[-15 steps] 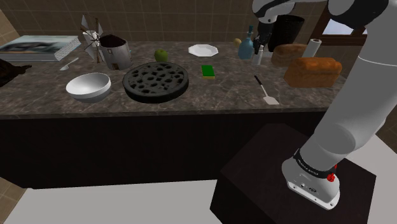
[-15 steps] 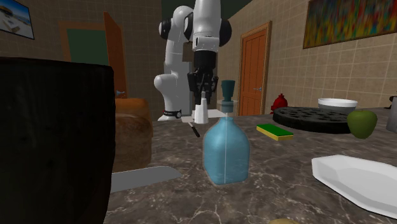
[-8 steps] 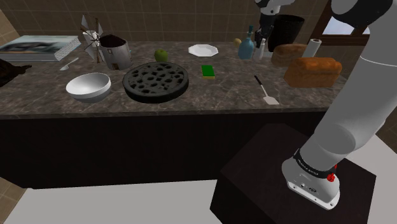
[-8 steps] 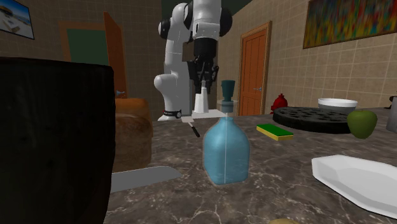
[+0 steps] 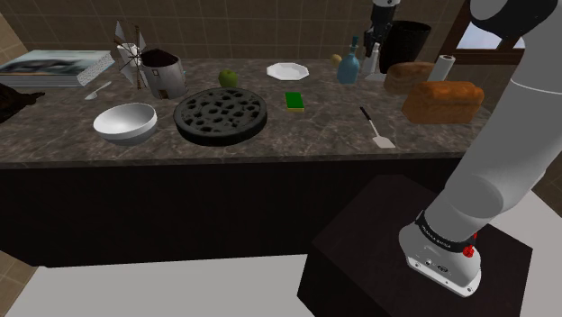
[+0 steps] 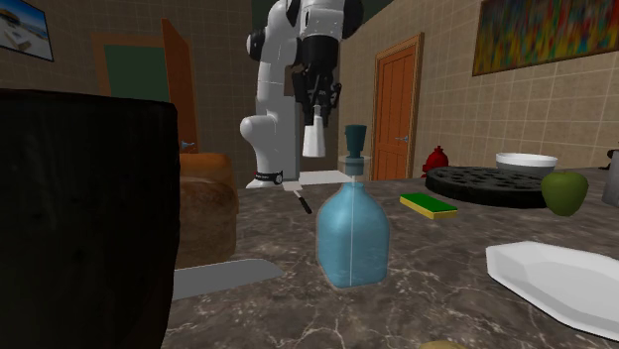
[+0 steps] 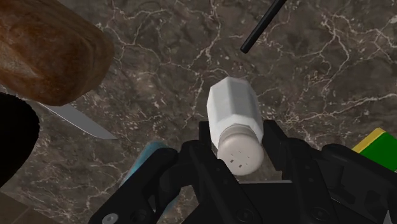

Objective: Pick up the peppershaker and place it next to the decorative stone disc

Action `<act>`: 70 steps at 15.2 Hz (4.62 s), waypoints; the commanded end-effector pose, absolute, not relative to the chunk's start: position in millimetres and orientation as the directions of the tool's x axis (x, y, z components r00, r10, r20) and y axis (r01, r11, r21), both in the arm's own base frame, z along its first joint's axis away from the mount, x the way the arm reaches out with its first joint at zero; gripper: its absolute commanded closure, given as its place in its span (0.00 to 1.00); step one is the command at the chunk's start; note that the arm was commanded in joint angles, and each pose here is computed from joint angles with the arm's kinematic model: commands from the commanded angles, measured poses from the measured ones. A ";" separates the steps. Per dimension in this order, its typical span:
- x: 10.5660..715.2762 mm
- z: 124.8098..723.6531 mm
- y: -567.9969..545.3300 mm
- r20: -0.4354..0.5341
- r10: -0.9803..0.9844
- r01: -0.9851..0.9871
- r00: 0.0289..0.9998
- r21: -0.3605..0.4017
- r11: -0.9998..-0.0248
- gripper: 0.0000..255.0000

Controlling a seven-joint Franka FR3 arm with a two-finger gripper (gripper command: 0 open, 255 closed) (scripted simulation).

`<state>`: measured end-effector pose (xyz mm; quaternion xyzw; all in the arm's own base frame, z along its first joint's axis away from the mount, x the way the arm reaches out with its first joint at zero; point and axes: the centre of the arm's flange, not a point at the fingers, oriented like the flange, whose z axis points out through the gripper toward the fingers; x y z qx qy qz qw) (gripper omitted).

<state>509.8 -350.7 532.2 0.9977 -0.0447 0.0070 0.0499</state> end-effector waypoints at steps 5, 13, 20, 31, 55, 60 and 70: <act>508.8 559.0 -349.8 0.018 -0.089 -0.090 0.996 0.099 -0.991 1.00; 516.0 559.3 -244.5 0.018 -0.089 -0.090 0.996 0.099 -0.991 1.00; 522.3 559.7 -152.3 0.018 -0.089 -0.090 0.996 0.099 -0.991 1.00; 532.2 560.2 -7.5 0.018 -0.089 -0.090 0.996 0.099 -0.991 1.00; 546.0 513.4 193.9 0.018 -0.089 -0.090 0.996 0.099 -0.991 1.00; 546.0 487.0 193.9 0.018 -0.089 -0.090 0.996 0.099 -0.991 1.00; 546.0 434.2 193.9 0.018 -0.089 -0.090 0.996 0.099 -0.991 1.00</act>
